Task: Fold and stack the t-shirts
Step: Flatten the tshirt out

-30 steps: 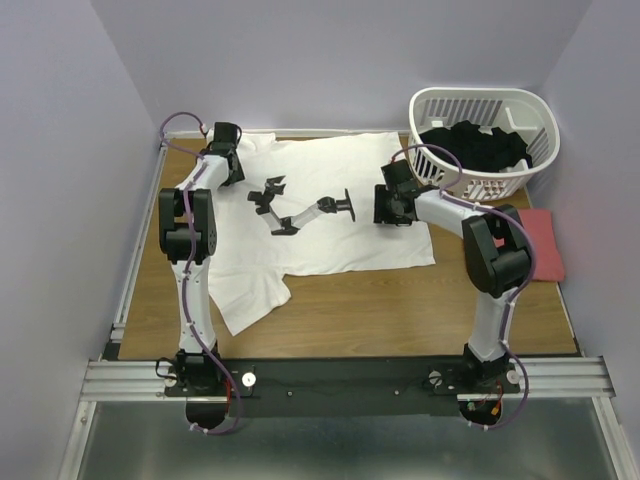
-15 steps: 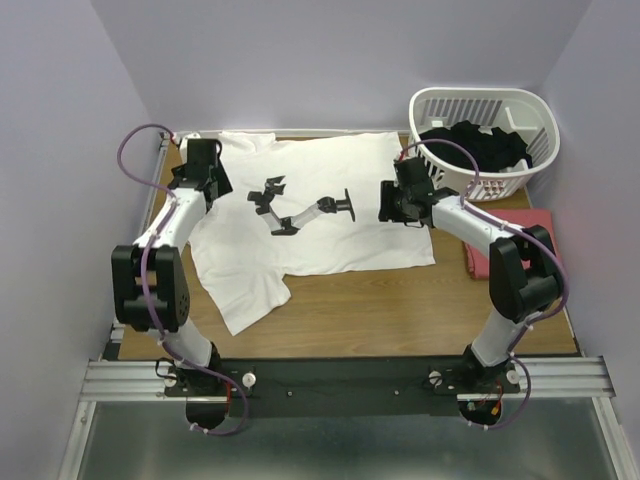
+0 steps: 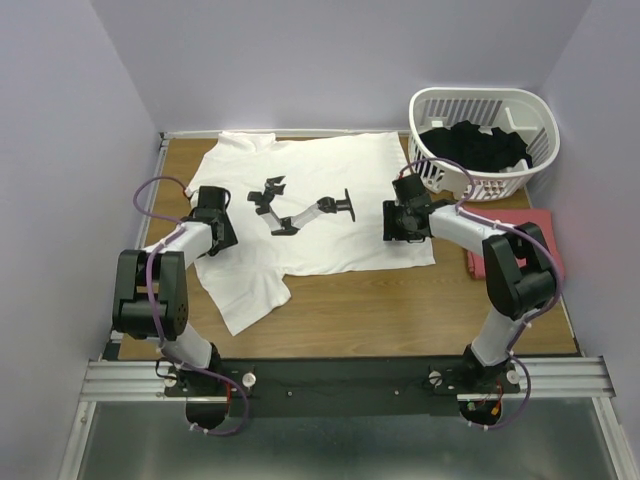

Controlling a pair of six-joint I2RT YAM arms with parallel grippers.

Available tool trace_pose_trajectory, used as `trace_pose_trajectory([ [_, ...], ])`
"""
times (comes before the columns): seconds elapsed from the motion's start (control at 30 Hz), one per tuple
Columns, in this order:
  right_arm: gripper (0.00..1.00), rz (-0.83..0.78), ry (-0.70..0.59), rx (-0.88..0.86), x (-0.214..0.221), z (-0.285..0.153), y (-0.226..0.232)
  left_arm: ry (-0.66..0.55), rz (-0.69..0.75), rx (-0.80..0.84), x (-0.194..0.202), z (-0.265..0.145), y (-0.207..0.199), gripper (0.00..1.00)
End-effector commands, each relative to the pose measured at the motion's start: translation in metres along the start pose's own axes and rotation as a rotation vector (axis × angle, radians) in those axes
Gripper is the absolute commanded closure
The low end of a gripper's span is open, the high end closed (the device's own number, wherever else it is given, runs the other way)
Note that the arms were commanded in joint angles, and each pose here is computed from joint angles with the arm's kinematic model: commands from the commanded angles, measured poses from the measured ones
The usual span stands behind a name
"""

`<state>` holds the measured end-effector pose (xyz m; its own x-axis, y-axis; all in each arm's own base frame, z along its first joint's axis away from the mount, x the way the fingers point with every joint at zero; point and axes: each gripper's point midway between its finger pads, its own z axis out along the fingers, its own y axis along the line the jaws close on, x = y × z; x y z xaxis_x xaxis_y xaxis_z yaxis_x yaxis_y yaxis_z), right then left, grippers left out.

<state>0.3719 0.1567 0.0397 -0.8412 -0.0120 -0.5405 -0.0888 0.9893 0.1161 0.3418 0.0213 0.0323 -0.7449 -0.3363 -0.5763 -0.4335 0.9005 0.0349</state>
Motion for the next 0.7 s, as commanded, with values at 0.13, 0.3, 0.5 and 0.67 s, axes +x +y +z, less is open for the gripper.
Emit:
trace_pose_trajectory([
  [0.13,0.41,-0.003,0.027,0.101,0.010,0.024,-0.019,0.001,-0.049,-0.037,-0.010,0.018,0.007,0.30],
  [0.3,0.41,0.008,0.029,0.102,0.014,0.021,-0.020,0.003,-0.082,-0.038,0.003,0.001,0.016,0.30],
  [0.5,0.41,0.029,0.020,0.046,0.011,0.013,-0.010,-0.065,-0.172,-0.056,0.003,-0.027,0.030,0.31],
  [0.67,0.41,0.038,0.019,0.004,0.010,0.008,-0.002,-0.073,-0.219,-0.055,0.010,-0.039,0.036,0.31],
])
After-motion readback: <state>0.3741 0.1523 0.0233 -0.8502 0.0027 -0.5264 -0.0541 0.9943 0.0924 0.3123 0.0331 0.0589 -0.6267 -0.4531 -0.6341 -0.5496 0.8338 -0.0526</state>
